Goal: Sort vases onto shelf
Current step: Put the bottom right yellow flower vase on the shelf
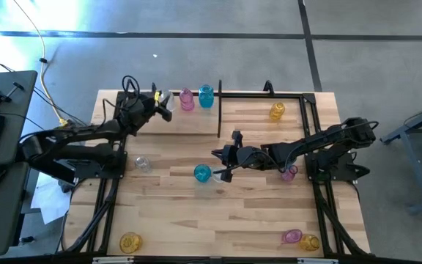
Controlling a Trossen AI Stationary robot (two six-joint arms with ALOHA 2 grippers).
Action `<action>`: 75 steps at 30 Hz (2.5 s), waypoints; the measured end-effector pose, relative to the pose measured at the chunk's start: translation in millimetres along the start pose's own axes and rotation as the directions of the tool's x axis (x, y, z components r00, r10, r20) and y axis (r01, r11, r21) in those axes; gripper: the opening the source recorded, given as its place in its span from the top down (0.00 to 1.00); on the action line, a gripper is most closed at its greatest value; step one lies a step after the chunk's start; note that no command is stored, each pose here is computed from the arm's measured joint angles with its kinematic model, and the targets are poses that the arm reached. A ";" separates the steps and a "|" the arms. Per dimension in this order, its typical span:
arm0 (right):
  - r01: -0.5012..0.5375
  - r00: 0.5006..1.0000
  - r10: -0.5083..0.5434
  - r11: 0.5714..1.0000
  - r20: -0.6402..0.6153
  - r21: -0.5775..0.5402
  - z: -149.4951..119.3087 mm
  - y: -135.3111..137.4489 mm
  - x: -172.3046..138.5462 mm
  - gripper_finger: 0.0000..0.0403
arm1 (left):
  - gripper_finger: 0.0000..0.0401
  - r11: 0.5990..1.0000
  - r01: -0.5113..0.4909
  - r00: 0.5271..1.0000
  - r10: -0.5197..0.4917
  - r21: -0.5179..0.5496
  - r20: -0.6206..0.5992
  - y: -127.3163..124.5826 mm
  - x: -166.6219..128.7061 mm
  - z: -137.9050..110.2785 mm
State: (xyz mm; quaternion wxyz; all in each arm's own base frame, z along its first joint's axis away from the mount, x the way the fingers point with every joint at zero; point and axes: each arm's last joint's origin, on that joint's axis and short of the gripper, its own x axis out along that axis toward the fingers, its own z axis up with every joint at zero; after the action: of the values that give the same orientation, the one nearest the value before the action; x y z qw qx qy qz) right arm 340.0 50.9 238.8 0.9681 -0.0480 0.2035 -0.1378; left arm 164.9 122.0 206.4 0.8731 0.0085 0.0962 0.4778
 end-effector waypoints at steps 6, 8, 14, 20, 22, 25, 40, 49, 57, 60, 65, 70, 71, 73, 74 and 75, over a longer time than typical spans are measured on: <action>0.000 1.000 0.000 1.000 0.000 0.000 -0.1 0.0 0.0 0.99 | 0.53 0.994 0.097 0.995 -0.095 0.057 -0.042 -6.7 -31.1 5.3; 0.000 1.000 0.000 1.000 -0.001 -0.001 -0.1 0.0 0.0 0.99 | 0.53 0.988 0.140 0.989 -0.136 0.070 -0.051 -8.6 -42.5 6.5; -0.011 1.000 0.010 1.000 -0.022 -0.027 -2.7 4.0 -1.9 0.99 | 0.53 0.949 0.297 0.953 -0.287 0.105 -0.099 -15.7 -75.1 3.7; -0.080 0.996 0.076 0.989 -0.037 -0.121 -4.4 24.7 -16.8 0.99 | 0.57 0.834 0.545 0.833 -0.528 0.083 -0.165 -28.0 -103.4 -3.3; -0.112 0.993 0.107 0.986 -0.047 -0.125 -3.5 32.6 -28.5 0.99 | 0.59 0.786 0.615 0.781 -0.596 0.065 -0.185 -33.5 -111.2 -5.6; -0.156 0.987 0.149 0.981 -0.065 -0.114 -3.4 46.0 -49.3 0.99 | 0.61 0.714 0.696 0.711 -0.674 0.068 -0.201 -41.7 -122.5 -7.9; -0.253 0.962 0.254 0.967 -0.101 0.018 -17.0 107.2 -136.8 0.99 | 0.75 0.421 0.890 0.454 -0.851 0.176 -0.265 -74.8 -167.0 -20.0; -0.003 0.807 0.247 0.910 -0.536 0.415 -25.4 102.4 -173.2 0.99 | 0.77 0.412 0.888 0.459 -0.831 0.206 -0.315 -90.4 -171.4 -30.8; 0.280 0.585 0.393 0.723 -0.710 0.632 -38.3 113.1 -198.6 0.95 | 0.77 0.433 0.870 0.492 -0.797 0.234 -0.352 -96.7 -168.6 -42.3; 0.388 0.518 0.430 0.653 -0.740 0.651 -42.1 117.7 -208.9 0.91 | 0.77 0.435 0.870 0.493 -0.793 0.233 -0.358 -97.8 -168.2 -43.7; 0.506 0.431 0.461 0.588 -0.775 0.631 -48.5 124.4 -224.3 0.82 | 0.77 0.437 0.871 0.491 -0.802 0.224 -0.341 -99.0 -168.4 -42.0; 0.593 0.348 0.475 0.556 -0.808 0.582 -55.1 129.8 -237.7 0.78 | 0.77 0.432 0.872 0.486 -0.824 0.232 -0.292 -100.3 -168.3 -41.9; 0.603 0.345 0.475 0.549 -0.810 0.579 -55.8 130.4 -239.8 0.78 | 0.77 0.430 0.872 0.483 -0.835 0.235 -0.264 -100.6 -168.0 -43.2; 0.620 0.335 0.473 0.540 -0.815 0.569 -57.6 131.4 -244.2 0.78 | 0.77 0.428 0.871 0.477 -0.854 0.240 -0.206 -100.5 -167.4 -46.6; 0.631 0.324 0.473 0.537 -0.819 0.560 -58.6 131.8 -246.6 0.78 | 0.77 0.428 0.871 0.473 -0.862 0.239 -0.182 -99.8 -167.0 -49.3; 0.647 0.312 0.472 0.530 -0.825 0.548 -59.5 132.0 -248.7 0.78 | 0.77 0.430 0.872 0.472 -0.866 0.236 -0.165 -98.9 -166.6 -52.2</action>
State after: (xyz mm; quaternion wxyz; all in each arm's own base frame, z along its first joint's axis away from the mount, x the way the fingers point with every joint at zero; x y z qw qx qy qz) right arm 129.8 246.3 259.4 0.5268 0.5003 0.6273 -0.2807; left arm 150.7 -75.0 171.2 0.9816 0.0801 0.1633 -0.0587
